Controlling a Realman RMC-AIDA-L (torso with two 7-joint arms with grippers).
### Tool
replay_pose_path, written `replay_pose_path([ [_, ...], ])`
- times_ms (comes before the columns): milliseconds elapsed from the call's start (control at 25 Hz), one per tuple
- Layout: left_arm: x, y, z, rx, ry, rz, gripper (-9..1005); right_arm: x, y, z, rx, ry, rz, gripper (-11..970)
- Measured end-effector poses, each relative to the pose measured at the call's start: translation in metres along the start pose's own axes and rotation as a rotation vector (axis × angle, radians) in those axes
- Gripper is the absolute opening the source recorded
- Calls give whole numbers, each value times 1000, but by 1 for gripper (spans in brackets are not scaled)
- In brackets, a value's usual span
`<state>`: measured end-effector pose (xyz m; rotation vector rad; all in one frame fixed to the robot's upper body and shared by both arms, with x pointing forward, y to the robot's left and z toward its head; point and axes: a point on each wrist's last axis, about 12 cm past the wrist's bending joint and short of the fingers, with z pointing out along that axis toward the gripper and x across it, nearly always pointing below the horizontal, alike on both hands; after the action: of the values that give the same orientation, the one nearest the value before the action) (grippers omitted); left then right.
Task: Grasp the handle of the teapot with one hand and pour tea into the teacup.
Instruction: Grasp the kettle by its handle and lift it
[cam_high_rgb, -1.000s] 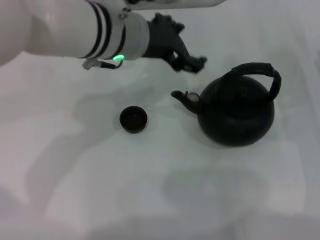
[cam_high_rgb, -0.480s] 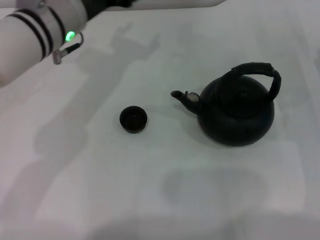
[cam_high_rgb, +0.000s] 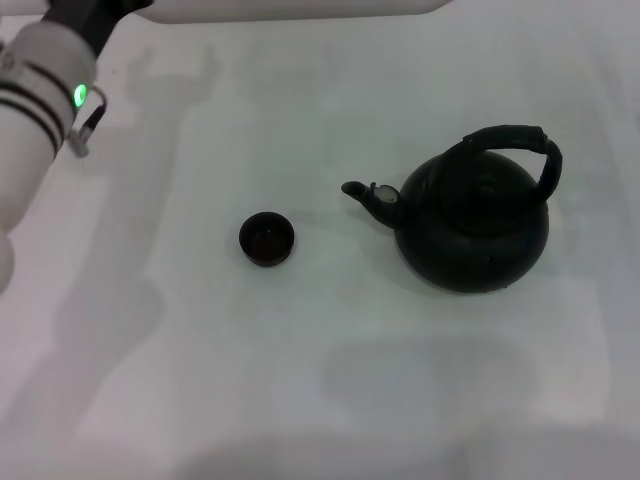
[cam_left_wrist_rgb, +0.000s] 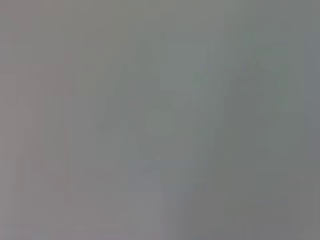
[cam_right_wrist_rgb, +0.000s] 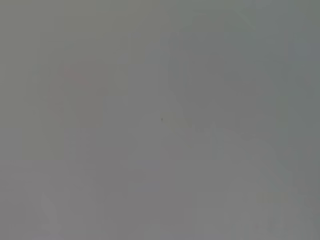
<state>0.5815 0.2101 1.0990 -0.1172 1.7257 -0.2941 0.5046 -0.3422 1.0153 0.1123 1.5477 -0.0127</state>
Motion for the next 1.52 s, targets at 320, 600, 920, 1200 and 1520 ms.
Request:
replay_pose_path([
  [320, 24, 40, -15, -129, -124, -127, 868, 0, 0, 0, 0, 0, -1, 855],
  [600, 44, 42, -39, -103, -244, 38, 866, -1, 0, 1, 8, -6, 10, 855],
  [920, 52, 56, -34, -221, -178, -94, 864, -1, 1, 2, 6, -7, 15, 855],
  [1200, 52, 73, -24, -270, -116, -84, 863, 1, 2, -1, 2, 2, 60, 853],
  [1520, 51, 61, -22, -125, -128, 134, 862, 4, -6, -5, 13, 20, 146, 851],
])
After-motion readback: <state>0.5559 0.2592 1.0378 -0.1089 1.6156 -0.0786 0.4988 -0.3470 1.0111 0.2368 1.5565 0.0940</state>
